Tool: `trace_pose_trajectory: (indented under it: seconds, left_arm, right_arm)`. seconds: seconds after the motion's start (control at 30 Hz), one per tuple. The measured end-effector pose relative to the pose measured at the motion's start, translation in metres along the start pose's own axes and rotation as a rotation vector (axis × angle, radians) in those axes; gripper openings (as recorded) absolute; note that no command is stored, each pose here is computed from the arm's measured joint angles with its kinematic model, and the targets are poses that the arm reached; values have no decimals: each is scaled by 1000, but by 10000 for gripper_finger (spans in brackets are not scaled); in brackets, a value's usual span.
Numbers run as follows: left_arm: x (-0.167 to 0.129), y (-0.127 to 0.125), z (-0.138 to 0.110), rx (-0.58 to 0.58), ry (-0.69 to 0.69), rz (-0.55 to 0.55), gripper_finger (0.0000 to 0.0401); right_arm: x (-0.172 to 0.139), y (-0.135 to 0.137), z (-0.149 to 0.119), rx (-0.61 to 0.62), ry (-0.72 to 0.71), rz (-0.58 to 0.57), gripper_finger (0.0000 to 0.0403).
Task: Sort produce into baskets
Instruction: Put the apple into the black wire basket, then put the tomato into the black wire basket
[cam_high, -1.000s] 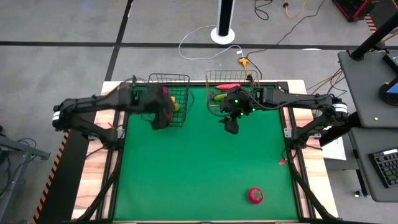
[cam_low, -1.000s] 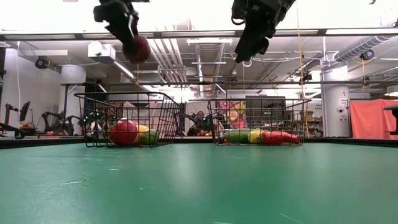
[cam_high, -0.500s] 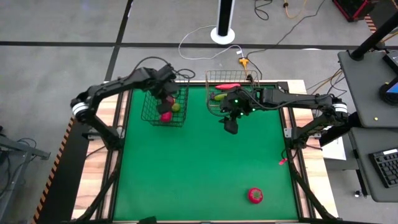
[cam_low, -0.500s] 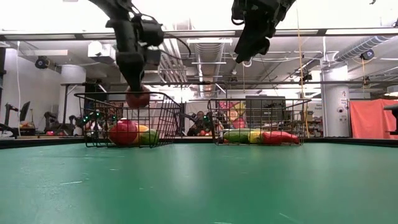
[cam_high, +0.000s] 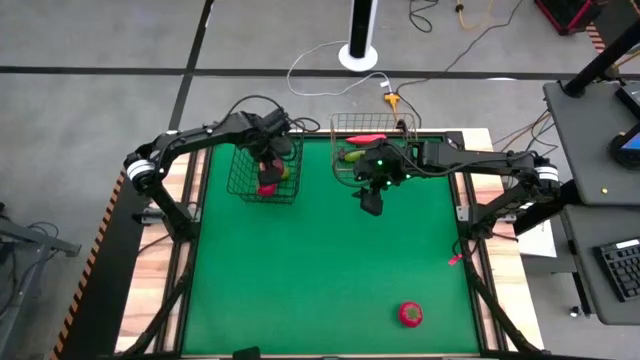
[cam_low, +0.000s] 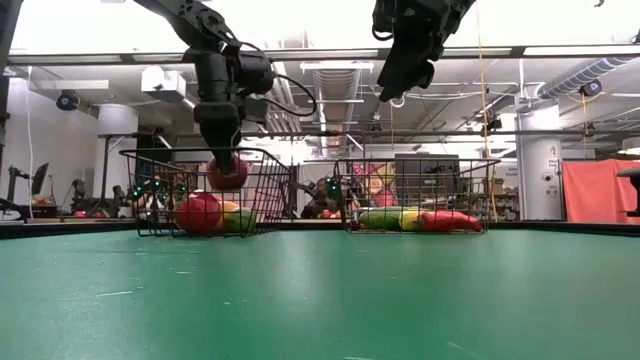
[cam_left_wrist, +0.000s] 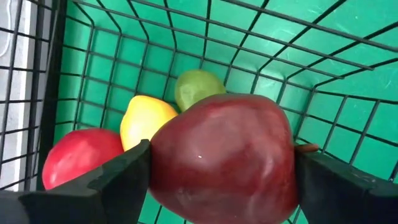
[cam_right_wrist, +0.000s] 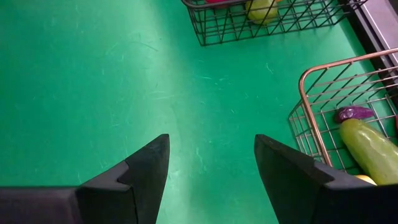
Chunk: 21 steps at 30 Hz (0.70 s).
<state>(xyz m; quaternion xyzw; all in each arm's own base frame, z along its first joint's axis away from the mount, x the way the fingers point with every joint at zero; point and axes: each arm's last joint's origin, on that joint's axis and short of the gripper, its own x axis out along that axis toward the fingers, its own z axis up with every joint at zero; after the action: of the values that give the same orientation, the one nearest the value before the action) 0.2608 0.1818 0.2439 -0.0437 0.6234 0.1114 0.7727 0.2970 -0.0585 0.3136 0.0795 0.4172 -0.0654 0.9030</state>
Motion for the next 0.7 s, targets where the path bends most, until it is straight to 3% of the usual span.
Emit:
trace_pose_trajectory:
  seconds: [0.3,0.7]
  left_arm:
    - [-1,0,2,-6,-19,4,357]
    - [-3,-2,2,-8,-52,-40,361]
  right_arm:
    - [0,0,0,0,0,0,226]
    - [0,0,0,0,0,0,226]
